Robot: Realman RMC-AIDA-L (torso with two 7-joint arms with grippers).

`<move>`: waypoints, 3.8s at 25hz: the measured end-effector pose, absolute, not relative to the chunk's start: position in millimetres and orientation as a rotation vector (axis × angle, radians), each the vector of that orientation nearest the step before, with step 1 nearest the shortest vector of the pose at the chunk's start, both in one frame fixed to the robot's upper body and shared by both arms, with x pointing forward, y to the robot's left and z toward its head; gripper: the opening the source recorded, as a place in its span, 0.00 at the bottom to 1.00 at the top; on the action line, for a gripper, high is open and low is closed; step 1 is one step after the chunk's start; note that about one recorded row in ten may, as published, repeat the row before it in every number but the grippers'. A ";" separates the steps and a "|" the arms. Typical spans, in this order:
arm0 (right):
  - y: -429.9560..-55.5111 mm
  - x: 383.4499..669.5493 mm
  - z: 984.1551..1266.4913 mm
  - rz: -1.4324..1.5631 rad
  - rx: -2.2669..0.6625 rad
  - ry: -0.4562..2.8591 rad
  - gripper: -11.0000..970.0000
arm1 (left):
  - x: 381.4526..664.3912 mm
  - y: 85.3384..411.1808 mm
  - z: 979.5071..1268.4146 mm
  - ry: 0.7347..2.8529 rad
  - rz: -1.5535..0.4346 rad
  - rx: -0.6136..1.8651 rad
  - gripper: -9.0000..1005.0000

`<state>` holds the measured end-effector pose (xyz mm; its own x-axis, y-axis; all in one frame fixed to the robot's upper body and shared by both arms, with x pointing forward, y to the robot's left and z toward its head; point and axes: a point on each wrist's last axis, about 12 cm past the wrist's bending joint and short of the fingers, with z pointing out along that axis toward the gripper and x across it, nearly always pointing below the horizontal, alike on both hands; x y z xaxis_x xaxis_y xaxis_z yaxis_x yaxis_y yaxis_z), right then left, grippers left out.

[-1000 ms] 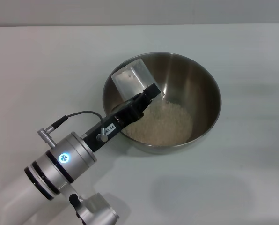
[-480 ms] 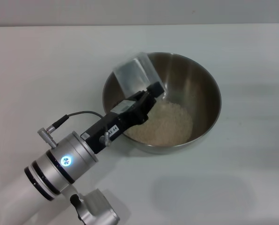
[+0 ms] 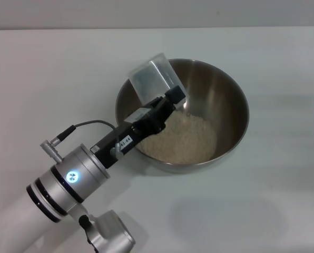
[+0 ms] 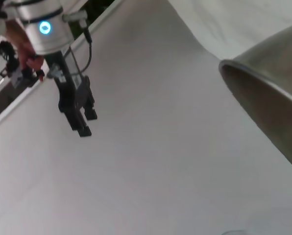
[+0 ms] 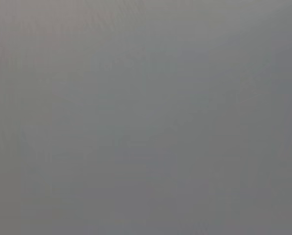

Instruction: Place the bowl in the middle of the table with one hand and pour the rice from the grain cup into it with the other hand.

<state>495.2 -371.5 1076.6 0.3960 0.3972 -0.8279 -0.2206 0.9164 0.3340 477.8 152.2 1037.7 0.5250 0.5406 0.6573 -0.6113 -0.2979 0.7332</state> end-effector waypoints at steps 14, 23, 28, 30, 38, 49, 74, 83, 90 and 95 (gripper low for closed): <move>-371.6 495.5 1076.1 0.394 0.180 1.103 0.58 | 475.8 154.7 1046.3 0.620 0.590 1.184 0.04; -370.6 494.8 1075.8 0.397 0.179 1.101 0.58 | 488.9 167.4 1049.0 0.997 0.262 0.849 0.04; -370.3 494.7 1075.6 0.398 0.179 1.102 0.58 | 505.9 185.0 1050.6 1.171 0.136 0.611 0.04; -369.3 495.2 1075.9 0.403 0.176 1.100 0.58 | 510.8 192.1 1049.6 1.219 0.111 0.544 0.04; -367.5 495.8 1076.3 0.410 0.174 1.097 0.57 | 519.6 210.5 1032.5 1.401 0.037 0.453 0.05; -366.8 499.2 1077.6 0.414 0.172 1.097 0.58 | 528.6 212.8 1015.4 1.575 0.003 0.465 0.05; -369.0 501.4 1078.4 0.406 0.165 1.105 0.58 | 534.1 220.2 1007.0 1.668 -0.011 0.452 0.22; -369.4 500.6 1078.0 0.405 0.167 1.106 0.58 | 533.4 222.3 1005.9 1.671 -0.004 0.455 0.33; -371.7 498.6 1076.4 0.387 0.168 1.115 0.58 | 518.0 236.1 999.9 1.662 0.027 0.432 0.35; -368.5 496.4 1069.6 0.386 0.180 1.150 0.59 | 494.2 234.4 1003.1 1.554 -0.022 0.422 0.36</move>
